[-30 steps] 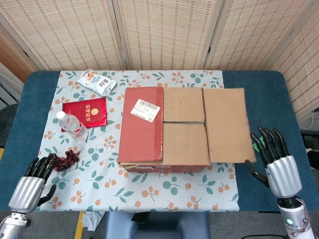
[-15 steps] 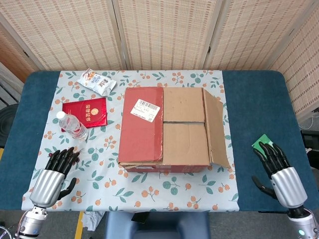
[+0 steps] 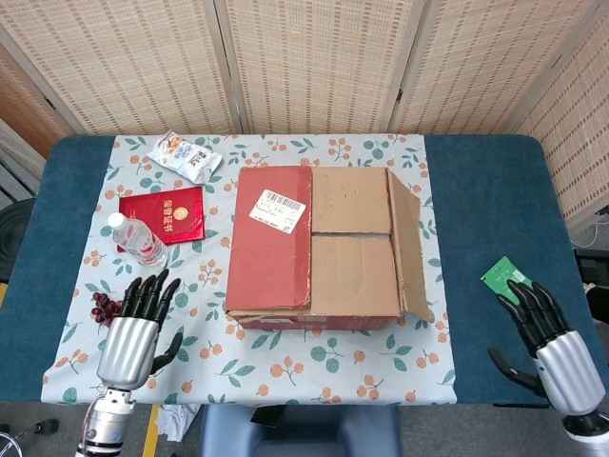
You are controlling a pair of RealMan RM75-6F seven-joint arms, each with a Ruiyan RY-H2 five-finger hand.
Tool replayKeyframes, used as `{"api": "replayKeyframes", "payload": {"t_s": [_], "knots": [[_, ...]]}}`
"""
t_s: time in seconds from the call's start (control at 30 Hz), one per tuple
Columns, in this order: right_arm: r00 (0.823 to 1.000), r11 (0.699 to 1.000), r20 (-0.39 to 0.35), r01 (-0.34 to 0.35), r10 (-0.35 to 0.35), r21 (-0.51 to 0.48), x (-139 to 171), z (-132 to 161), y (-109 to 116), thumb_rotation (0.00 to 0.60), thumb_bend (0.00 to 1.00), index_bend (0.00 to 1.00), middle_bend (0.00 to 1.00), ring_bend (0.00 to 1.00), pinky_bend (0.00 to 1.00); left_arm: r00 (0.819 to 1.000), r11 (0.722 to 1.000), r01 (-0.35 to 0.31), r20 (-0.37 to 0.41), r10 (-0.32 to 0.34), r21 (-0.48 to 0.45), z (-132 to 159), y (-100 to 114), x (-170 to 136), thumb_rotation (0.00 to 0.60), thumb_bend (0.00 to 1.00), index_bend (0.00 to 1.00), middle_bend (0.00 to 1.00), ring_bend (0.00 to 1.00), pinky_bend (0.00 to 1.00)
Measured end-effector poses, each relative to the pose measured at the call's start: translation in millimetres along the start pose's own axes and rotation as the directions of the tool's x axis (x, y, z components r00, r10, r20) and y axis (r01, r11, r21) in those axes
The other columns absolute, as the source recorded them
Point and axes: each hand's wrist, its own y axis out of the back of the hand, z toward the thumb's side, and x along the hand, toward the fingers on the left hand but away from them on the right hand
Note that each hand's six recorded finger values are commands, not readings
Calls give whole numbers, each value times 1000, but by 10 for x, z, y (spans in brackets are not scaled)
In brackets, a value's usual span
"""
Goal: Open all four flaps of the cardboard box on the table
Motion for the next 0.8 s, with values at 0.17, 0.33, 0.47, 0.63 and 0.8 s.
{"api": "replayKeyframes", "payload": {"t_s": [0.17,0.33,0.47,0.63,0.8], "knots": [[1000,999,6,26,-26,-36,83,-34,141,600,371,0,0,0,0,1000,999,2,-25,-3,-49,230,-44,96,600,367,0,0,0,0],[1000,999,2,23,-23,-43,127,-39,183,600,371,0,0,0,0,998,994,15,-57,-22,-106,454,-69,212,600,369,0,0,0,0],[999,998,-12,52,-53,-42,144,-8,224,600,371,0,0,0,0,996,992,65,-49,-71,-109,628,-133,264,600,374,0,0,0,0],[998,998,-36,55,-56,-26,176,51,186,600,371,0,0,0,0,997,990,78,-9,-79,-117,865,-173,329,600,375,0,0,0,0],[999,999,-29,32,-33,-38,165,48,146,600,371,0,0,0,0,998,993,60,25,-57,-100,1043,-148,428,600,376,0,0,0,0]]}}
